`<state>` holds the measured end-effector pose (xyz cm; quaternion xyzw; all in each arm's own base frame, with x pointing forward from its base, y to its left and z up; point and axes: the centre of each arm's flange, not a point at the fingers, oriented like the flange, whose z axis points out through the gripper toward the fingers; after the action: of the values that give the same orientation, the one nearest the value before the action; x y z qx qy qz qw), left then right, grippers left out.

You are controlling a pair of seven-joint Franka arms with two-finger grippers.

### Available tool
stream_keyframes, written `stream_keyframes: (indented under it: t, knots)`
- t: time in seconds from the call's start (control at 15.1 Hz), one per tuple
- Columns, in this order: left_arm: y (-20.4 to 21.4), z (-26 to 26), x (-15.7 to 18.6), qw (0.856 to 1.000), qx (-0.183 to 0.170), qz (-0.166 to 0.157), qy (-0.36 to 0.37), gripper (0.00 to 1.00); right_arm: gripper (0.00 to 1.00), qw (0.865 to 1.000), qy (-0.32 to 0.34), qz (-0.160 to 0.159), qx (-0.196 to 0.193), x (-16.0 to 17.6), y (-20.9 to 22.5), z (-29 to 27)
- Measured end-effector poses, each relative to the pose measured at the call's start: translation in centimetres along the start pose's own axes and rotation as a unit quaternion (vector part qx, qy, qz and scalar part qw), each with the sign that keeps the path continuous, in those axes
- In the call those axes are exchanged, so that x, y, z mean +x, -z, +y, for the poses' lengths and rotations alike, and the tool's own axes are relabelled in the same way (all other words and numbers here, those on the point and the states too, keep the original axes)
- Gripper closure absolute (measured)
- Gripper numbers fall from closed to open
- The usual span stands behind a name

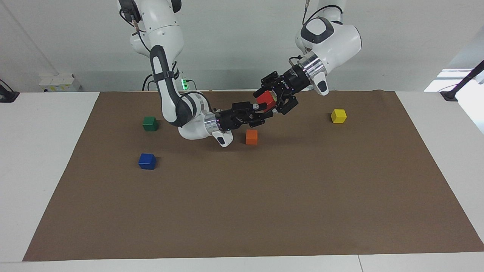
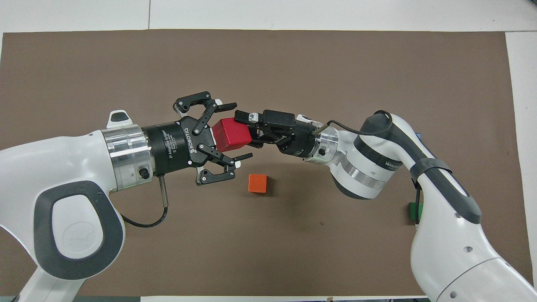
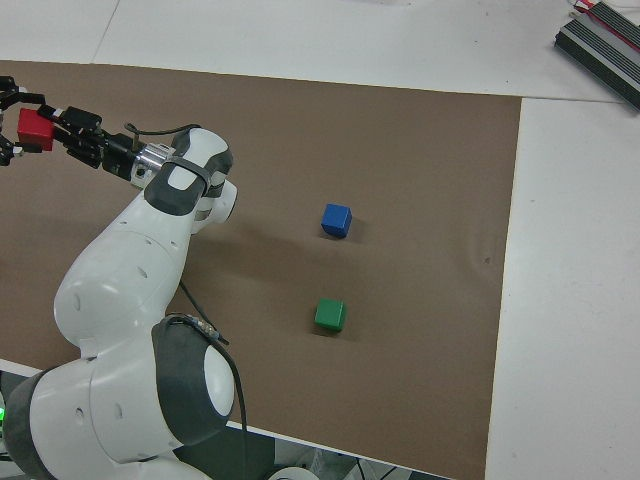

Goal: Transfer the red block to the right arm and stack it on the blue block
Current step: 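Open the left gripper and pull the red block away with the right gripper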

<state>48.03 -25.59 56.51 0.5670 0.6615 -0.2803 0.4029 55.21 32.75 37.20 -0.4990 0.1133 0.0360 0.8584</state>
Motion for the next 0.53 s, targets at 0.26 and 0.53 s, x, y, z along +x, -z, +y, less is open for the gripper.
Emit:
stream_keyframes:
  t: [0.26, 0.53]
  knots:
    - [3.5, 1.6, 2.5, 0.998, 0.033, 0.053, -0.021, 0.0, 0.45, 0.999, -0.035, 0.022, -0.024, 0.7, -0.8, -3.1]
    - [5.1, 2.5, 4.6, 0.987, 0.041, 0.141, -0.066, 0.0, 0.45, 0.99, -0.059, 0.04, -0.119, 0.4, -0.6, -9.9]
